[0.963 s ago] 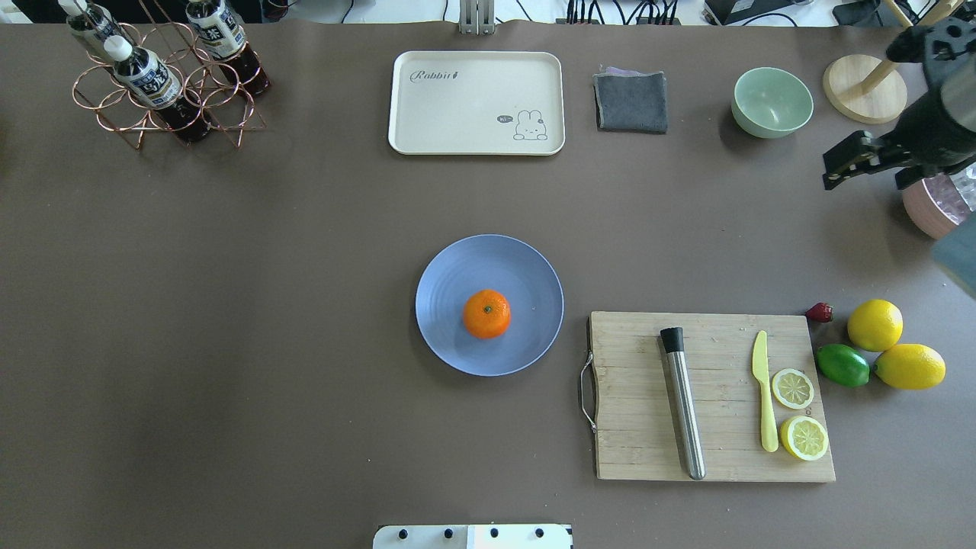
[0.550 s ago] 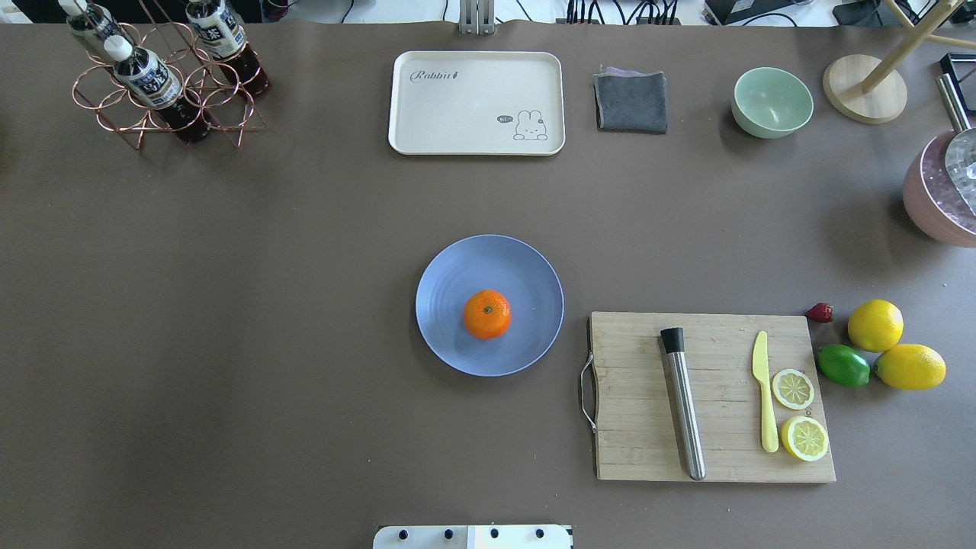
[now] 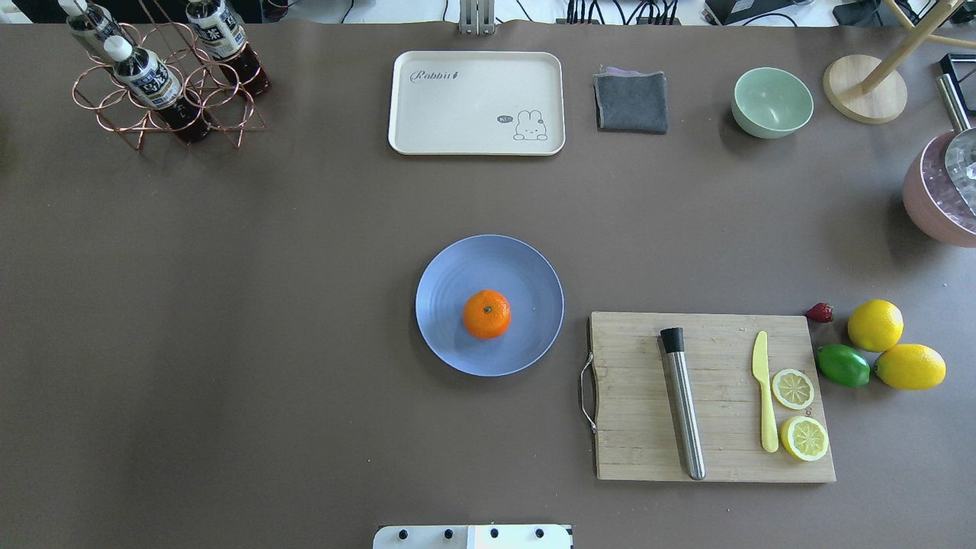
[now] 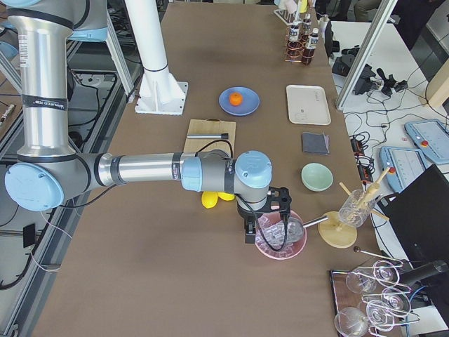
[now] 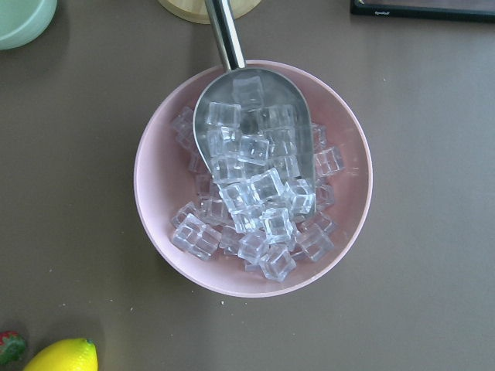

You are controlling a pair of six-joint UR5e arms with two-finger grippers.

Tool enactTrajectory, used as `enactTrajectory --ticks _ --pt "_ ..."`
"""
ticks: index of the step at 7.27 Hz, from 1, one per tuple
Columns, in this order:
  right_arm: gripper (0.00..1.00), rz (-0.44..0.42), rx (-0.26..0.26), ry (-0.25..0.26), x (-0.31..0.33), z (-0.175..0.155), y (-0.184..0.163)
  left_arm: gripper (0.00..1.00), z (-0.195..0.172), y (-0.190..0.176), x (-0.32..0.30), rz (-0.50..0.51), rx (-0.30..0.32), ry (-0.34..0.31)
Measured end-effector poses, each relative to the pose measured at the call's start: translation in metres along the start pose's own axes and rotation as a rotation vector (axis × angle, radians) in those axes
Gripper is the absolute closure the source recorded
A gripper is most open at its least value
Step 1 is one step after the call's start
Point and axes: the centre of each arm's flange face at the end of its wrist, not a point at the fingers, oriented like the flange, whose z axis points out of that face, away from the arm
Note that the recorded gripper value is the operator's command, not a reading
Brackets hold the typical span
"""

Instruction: Pick orange to plate

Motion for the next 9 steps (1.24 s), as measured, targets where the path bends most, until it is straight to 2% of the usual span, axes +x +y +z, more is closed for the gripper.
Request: enactTrajectory --ticks 3,9 --pt "0.0 0.022 -0.003 -0.003 0.0086 0.0021 0.0107 0.02 0.002 0.0027 0.0002 -0.001 -0.004 0.002" --pt "0.0 0.028 -0.003 0.001 0.0099 0.0027 0.0109 0.02 0.0007 0.0012 0.0007 0.001 0.0 0.001"
